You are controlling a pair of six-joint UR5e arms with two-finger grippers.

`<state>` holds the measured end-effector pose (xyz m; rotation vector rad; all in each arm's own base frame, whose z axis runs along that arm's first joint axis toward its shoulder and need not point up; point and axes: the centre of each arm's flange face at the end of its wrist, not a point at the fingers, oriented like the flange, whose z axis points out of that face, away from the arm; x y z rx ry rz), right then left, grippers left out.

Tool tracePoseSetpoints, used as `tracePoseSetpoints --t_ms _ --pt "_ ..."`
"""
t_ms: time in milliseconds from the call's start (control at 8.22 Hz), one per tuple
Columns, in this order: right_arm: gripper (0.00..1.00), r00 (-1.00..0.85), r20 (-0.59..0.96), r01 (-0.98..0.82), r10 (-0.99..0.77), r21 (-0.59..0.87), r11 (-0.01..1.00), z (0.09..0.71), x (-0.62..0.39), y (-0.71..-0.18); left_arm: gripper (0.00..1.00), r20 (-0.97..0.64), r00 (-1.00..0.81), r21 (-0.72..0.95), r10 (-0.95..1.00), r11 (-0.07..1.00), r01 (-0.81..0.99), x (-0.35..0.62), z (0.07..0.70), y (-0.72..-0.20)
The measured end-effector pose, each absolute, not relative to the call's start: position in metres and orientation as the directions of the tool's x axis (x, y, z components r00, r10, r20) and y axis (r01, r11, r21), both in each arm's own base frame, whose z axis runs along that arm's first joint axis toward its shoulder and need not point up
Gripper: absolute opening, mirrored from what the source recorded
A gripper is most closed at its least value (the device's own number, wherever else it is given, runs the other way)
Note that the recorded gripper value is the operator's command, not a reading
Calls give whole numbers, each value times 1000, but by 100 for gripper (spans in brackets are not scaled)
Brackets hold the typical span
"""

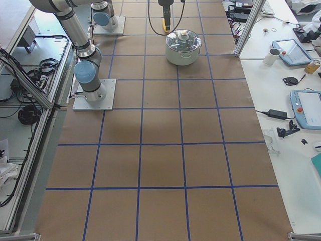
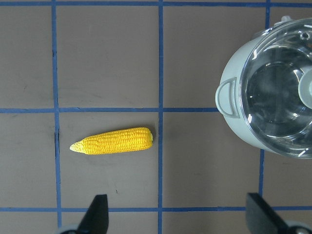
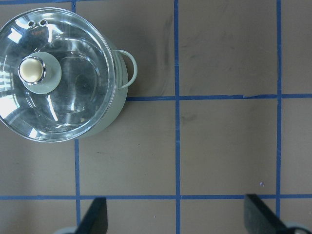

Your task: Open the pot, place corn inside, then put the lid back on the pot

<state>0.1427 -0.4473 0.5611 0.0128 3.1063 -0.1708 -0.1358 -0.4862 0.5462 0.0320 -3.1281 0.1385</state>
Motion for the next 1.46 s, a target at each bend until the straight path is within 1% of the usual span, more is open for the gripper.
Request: tracePoseSetpoints --t_ms 608,852,1095,1339,1460 --pt "100 -999 -37 5 1 -109 994 562 153 -446 100 19 -999 -94 -26 995 -27 -136 548 -485" --pt "100 -999 -35 0 -4 -112 994 562 151 -448 100 23 -997 -84 -73 994 -75 -137 541 -485" --pt "100 -1000 -6 -25 -25 -116 993 562 148 -448 100 24 -985 -48 -169 984 -170 -132 512 -487" --pt "100 -999 11 -39 -38 -104 994 555 148 -451 100 37 -968 -82 -247 965 -249 -117 474 -498" --pt "100 -999 27 -28 -26 -84 996 543 146 -466 100 48 -957 -109 -286 951 -290 -110 459 -507"
